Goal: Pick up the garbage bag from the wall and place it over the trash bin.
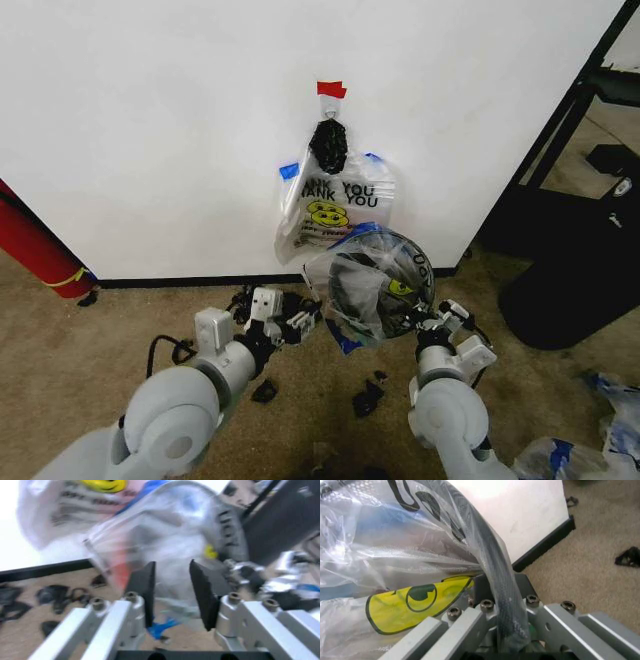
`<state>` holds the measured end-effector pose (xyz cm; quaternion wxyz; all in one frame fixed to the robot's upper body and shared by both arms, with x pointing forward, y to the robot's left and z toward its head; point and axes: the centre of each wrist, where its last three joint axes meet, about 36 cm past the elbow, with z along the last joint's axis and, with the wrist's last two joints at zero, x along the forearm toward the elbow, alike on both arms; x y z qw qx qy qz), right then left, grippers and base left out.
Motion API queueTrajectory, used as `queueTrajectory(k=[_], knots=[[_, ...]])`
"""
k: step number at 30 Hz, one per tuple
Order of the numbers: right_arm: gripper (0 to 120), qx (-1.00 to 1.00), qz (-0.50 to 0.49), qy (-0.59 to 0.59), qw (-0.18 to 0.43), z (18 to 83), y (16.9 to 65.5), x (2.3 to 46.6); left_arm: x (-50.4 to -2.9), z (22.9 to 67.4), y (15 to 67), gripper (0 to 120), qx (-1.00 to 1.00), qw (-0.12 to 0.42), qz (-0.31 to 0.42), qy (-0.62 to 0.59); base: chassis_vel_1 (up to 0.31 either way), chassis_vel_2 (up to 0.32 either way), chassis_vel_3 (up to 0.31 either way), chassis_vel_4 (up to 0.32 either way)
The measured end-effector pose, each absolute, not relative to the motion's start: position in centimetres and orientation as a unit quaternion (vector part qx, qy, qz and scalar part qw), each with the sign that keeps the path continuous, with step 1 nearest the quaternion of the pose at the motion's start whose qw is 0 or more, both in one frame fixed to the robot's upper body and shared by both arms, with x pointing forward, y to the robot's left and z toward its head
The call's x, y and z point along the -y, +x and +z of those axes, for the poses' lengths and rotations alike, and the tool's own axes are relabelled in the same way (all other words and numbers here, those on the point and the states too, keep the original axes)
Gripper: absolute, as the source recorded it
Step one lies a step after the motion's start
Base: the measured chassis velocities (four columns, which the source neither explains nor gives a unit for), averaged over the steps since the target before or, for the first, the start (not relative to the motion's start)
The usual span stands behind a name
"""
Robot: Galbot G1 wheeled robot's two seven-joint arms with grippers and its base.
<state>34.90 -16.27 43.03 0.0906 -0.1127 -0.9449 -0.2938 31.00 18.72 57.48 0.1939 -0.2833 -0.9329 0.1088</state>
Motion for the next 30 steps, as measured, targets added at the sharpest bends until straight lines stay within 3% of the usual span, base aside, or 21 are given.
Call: queueTrajectory(k=[6,14,20,30], knots=[[0,0.954,-0.270,-0.110,0.075,42.8,34.7,15.9,-18.5,58.8,31.1,1,0.925,0.199,0.102,-0.308,0.000,0.000,0.000,0.000],[0,0.963,-0.242,-0.111,0.047,42.2,34.6,14.3,-16.3,60.3,34.7,0,0.917,0.224,0.052,-0.326,0.000,0.000,0.000,0.000],[0,0.969,-0.218,-0.111,0.023,41.4,33.9,13.4,-12.0,60.5,38.0,0,0.896,0.257,0.025,-0.362,0.000,0.000,0.000,0.000],[0,0.971,-0.211,-0.112,0.021,40.9,34.1,13.3,-8.1,59.9,42.5,0,0.886,0.310,0.039,-0.342,0.000,0.000,0.000,0.000]])
